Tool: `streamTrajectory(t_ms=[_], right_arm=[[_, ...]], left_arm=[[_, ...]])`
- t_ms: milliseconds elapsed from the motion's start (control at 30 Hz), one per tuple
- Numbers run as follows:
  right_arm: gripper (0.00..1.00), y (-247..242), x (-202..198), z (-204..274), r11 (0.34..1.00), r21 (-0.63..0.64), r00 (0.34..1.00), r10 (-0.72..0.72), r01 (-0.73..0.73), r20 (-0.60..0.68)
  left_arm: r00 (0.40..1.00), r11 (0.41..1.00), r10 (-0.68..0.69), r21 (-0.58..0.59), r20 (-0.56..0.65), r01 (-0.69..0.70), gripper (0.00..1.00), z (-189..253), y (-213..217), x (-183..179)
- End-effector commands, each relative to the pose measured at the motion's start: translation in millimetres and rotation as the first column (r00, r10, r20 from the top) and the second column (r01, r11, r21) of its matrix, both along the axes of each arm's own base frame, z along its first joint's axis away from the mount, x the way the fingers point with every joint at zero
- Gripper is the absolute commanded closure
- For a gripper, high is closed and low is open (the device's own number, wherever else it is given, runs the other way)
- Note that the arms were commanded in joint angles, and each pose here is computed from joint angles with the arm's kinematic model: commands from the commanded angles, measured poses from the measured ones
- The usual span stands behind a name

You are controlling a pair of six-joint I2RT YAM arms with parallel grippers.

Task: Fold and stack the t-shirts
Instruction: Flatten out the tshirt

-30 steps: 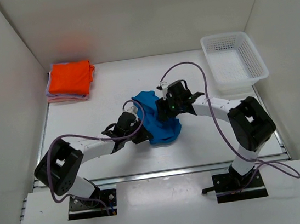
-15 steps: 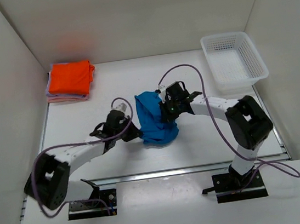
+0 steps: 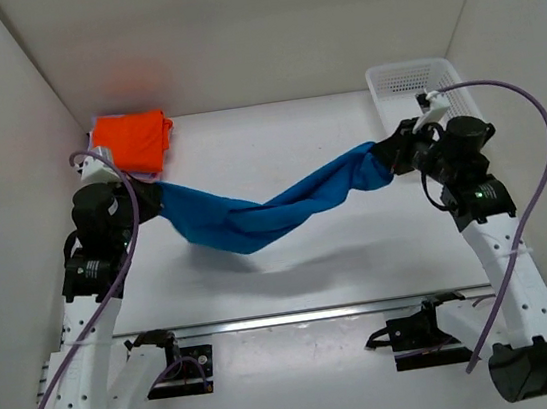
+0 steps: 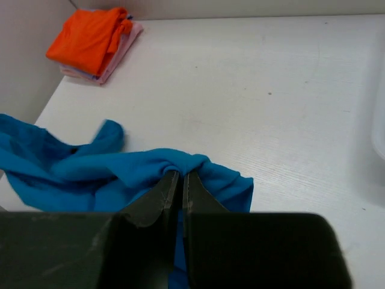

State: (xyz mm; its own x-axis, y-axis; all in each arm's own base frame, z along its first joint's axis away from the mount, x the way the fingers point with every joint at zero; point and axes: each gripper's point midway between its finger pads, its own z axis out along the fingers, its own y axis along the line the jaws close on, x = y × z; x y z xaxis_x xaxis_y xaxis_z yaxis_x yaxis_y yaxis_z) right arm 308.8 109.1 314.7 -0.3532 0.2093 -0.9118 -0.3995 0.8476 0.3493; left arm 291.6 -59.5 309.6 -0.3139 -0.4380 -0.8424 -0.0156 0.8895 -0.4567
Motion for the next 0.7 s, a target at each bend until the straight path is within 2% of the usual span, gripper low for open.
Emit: streamTrajectory(t_ms=[0,167,300,400,433,467,533,600,667], right_arm=[[1.00,-12,-18,-1,0.998,0.057,1.000,-0.012,0.014,-0.029],[0.99,-34,-27,-25,0.997,0.044,0.992,-0.052,0.057,-0.114],[1.00,-20,-17,-55,0.999,0.031,0.972,-0.002,0.009,-0.236],[0.80,-18,-5,-79,0.993,-0.110,0.922,-0.079,0.040,-0.378],[0.71,-26,1,-86,0.981,-0.176,0.912,-0.147,0.084,-0.383],[0.66,-34,5,-90,0.970,-0.211,0.902,-0.199,0.125,-0.382],[0.52,-41,7,-91,0.969,-0.196,0.906,-0.213,0.149,-0.366],[0.49,-41,2,-107,0.977,-0.160,0.904,-0.191,0.139,-0.384],[0.49,-24,0,-125,0.990,-0.131,0.912,-0.104,0.056,-0.397]], left_arm=[[0.995,0.998,0.042,0.056,-0.088,-0.037,1.00,-21,15,-15],[0.996,0.992,0.063,0.110,-0.068,-0.055,1.00,-5,23,-20],[0.994,0.993,0.040,0.114,-0.101,-0.028,1.00,-11,19,-11],[0.986,0.987,0.044,0.158,-0.160,-0.019,1.00,-25,22,-8],[0.985,0.985,0.048,0.169,-0.165,-0.020,1.00,-26,24,-11],[0.985,0.984,0.051,0.176,-0.165,-0.021,1.00,-29,25,-12],[0.984,0.983,0.069,0.182,-0.166,-0.038,1.00,-36,29,-19],[0.981,0.981,0.070,0.190,-0.180,-0.035,1.00,-46,30,-22],[0.978,0.987,0.043,0.162,-0.202,-0.010,1.00,-59,24,-22]])
